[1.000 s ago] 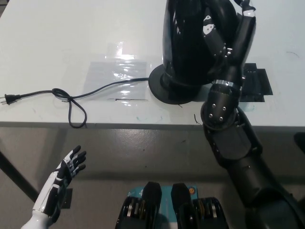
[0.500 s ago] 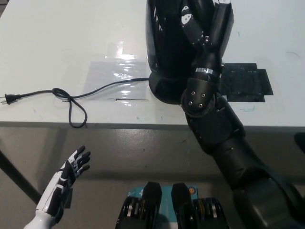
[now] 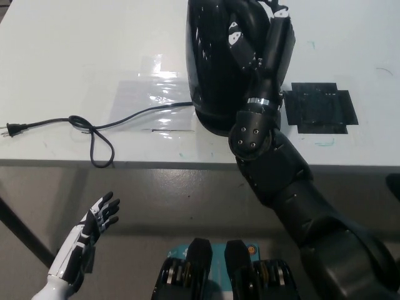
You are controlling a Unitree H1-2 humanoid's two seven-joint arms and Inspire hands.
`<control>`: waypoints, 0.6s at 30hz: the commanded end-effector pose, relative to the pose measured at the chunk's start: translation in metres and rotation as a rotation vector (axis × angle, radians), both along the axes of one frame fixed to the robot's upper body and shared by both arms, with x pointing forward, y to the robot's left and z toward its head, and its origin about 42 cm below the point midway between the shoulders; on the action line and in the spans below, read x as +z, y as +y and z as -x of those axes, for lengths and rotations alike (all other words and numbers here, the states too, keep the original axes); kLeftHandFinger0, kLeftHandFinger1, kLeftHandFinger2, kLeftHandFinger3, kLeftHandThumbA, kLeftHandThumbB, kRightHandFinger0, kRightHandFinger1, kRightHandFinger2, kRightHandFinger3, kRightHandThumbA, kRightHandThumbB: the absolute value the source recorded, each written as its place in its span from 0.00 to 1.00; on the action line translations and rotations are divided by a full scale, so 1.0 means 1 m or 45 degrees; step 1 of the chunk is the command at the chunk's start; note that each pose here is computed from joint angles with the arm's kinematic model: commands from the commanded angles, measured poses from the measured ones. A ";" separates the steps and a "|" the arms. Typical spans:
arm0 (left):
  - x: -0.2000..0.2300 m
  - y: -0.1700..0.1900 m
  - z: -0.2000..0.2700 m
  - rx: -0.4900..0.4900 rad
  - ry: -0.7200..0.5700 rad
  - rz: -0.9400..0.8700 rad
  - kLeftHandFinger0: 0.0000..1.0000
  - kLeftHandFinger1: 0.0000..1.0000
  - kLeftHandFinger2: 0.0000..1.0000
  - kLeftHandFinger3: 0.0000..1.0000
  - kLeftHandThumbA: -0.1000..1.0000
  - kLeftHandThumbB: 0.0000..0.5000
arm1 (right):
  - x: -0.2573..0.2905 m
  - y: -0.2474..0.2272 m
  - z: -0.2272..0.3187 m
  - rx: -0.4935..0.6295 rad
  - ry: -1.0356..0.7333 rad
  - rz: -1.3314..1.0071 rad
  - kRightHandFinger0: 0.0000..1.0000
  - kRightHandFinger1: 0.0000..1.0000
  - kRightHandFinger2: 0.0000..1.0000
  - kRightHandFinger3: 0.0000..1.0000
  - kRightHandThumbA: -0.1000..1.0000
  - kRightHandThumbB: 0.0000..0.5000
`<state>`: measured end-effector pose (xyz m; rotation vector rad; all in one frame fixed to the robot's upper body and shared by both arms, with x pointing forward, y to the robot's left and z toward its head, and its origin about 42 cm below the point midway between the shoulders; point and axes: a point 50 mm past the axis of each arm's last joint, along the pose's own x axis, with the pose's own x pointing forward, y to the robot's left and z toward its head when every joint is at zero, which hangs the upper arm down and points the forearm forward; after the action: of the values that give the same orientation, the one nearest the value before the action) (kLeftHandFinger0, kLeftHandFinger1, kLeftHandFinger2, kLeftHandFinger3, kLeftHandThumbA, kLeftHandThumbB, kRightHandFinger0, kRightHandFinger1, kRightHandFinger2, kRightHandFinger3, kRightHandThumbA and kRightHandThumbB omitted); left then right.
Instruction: A kettle and its base are kept separately on the desk infront of the robot and the robot uses its right hand to lift the kettle by its handle and places it on its base to align it correctly.
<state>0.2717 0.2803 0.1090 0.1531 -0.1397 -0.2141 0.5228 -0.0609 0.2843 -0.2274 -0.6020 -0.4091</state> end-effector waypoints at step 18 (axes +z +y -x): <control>0.009 0.005 -0.001 -0.010 -0.036 0.002 1.00 1.00 1.00 1.00 1.00 0.46 | -0.043 -0.018 0.009 0.011 0.037 0.021 0.00 0.06 0.55 0.66 0.00 0.22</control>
<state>0.2716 0.2803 0.1090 0.1530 -0.1394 -0.2169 0.5222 -0.0754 0.2623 -0.2295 -0.5970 -0.4091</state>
